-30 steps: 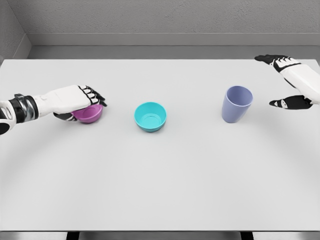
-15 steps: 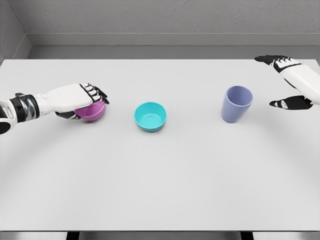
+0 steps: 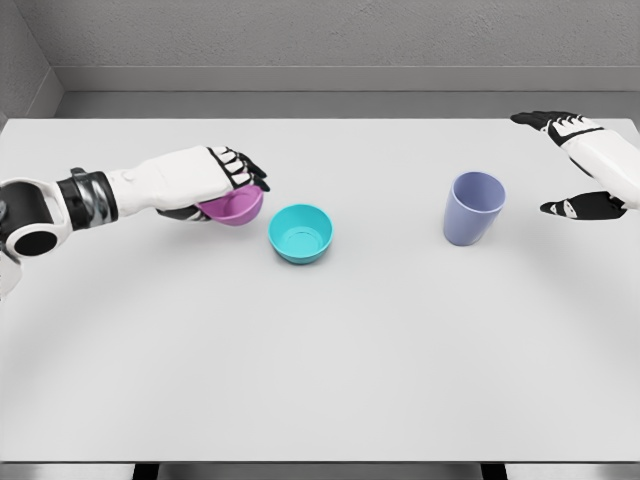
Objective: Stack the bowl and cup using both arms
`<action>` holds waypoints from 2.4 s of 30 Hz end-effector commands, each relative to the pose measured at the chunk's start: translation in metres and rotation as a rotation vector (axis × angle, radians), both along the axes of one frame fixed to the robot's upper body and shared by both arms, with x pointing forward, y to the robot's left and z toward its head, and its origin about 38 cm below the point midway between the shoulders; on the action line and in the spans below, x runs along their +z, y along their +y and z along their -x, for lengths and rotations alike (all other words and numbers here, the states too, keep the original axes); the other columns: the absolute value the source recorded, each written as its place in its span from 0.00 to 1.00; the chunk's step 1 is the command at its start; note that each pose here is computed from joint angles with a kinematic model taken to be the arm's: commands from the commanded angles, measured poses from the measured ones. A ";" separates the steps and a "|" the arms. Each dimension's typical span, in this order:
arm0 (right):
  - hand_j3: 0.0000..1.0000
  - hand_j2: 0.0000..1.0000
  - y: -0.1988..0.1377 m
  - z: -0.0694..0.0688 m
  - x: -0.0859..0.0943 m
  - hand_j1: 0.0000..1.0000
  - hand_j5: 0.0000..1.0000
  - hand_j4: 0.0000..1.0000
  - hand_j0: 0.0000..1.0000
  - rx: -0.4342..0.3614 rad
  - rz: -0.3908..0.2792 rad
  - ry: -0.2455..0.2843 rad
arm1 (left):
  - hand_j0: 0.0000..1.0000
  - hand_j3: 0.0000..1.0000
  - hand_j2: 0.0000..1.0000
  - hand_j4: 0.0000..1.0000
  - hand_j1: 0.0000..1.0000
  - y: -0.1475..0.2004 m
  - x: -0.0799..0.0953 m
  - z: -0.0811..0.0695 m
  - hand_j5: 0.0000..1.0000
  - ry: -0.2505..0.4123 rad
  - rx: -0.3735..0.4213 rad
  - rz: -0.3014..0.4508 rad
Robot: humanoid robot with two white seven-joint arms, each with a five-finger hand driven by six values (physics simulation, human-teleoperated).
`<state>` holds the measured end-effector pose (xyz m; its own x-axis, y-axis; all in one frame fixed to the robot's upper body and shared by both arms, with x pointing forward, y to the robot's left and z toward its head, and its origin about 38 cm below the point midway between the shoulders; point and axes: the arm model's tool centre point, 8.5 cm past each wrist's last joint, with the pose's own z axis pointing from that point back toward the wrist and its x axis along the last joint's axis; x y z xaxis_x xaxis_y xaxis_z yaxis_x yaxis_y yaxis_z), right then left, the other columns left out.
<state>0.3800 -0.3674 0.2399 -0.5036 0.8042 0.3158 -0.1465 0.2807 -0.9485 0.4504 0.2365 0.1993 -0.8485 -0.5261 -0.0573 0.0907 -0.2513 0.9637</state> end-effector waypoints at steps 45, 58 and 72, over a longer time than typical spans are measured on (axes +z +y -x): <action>1.00 1.00 -0.001 0.001 0.001 1.00 1.00 1.00 1.00 0.000 0.006 0.001 | 1.00 1.00 1.00 1.00 1.00 -0.071 -0.012 0.014 1.00 0.022 -0.150 0.044; 1.00 1.00 -0.009 0.005 -0.001 1.00 1.00 1.00 1.00 -0.011 0.033 0.017 | 1.00 1.00 1.00 1.00 1.00 0.041 0.002 -0.005 1.00 0.063 0.079 0.016; 1.00 1.00 -0.006 0.005 0.001 1.00 1.00 1.00 1.00 0.013 0.067 0.043 | 1.00 1.00 1.00 1.00 1.00 0.122 -0.004 -0.023 1.00 0.100 0.313 0.014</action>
<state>0.3754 -0.3730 0.2426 -0.5039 0.8161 0.2828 -0.1682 0.2284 -0.9589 0.4720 0.3522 0.1947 -0.6616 -0.7496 0.0179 0.2495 -0.1975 0.9480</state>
